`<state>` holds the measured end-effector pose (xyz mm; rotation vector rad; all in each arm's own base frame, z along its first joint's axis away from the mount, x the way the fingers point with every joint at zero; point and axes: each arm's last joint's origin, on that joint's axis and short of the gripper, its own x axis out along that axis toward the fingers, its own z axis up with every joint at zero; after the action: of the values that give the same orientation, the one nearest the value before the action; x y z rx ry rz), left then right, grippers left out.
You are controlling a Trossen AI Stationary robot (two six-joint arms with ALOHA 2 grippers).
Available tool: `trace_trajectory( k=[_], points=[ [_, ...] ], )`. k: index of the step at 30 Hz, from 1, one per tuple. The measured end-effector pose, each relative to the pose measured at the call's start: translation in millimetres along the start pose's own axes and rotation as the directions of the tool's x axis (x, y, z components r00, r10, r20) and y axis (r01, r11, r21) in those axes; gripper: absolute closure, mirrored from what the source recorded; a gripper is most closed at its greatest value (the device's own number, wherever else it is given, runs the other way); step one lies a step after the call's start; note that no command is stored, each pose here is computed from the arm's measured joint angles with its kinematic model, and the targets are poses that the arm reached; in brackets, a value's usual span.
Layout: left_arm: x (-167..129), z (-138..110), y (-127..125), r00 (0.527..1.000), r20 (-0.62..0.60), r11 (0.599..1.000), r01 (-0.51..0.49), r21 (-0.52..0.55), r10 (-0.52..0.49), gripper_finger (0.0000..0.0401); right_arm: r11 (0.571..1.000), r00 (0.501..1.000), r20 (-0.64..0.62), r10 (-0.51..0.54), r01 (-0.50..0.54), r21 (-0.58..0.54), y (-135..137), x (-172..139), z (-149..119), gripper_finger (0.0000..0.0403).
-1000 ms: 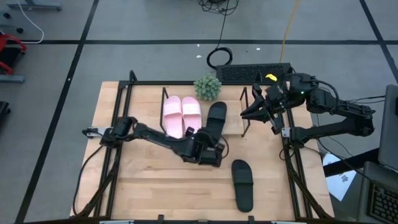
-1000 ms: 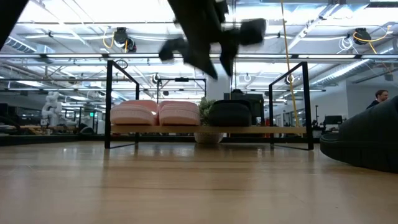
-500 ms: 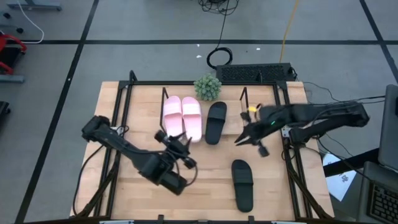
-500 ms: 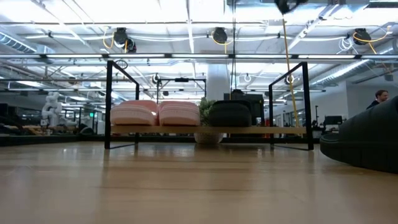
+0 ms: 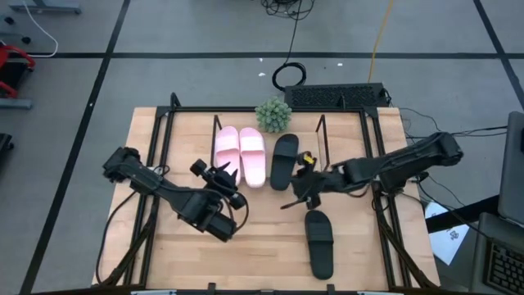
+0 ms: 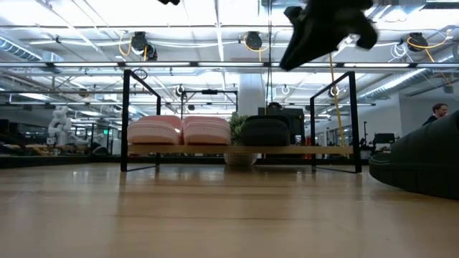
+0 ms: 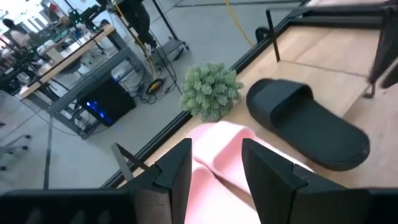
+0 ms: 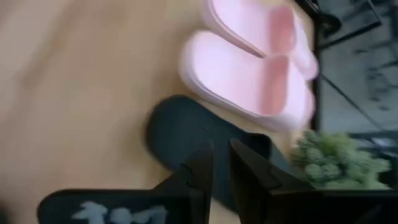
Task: Pick and place slides into the shelf
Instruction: Put the left black slipper on the shelf
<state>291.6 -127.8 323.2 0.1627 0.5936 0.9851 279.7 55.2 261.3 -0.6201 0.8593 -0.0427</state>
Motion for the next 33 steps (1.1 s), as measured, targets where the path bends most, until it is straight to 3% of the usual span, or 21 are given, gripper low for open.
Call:
trace_trajectory(
  k=[4, 10, 16, 24, 33],
  points=[
    [5, -2, 0, 1.000, -0.024, 1.000, -0.011, 0.004, 0.011, 0.0256, 0.989, 0.986, -0.106, -0.129, 0.119, -0.091, 3, 22, 4, 0.0360],
    [11, -1, 1, 0.999, -0.048, 1.000, -0.020, 0.006, 0.020, 0.0256, 0.949, 0.927, -0.224, -0.300, 0.266, -0.171, 1, 46, 0, 0.0360],
    [15, 1, 2, 0.998, -0.055, 0.999, -0.033, 0.013, 0.033, 0.0256, 0.954, 0.924, -0.239, -0.299, 0.280, -0.107, -4, 50, -3, 0.0360],
    [19, 2, 3, 0.997, -0.059, 0.999, -0.043, 0.008, 0.043, 0.0256, 0.983, 0.959, -0.214, -0.184, 0.175, -0.063, -1, 53, -3, 0.0360],
    [19, 2, 3, 0.997, -0.059, 0.999, -0.043, -0.004, 0.043, 0.0256, 0.983, 0.957, -0.227, -0.183, 0.181, -0.028, -2, 54, -5, 0.0360]
  ],
)
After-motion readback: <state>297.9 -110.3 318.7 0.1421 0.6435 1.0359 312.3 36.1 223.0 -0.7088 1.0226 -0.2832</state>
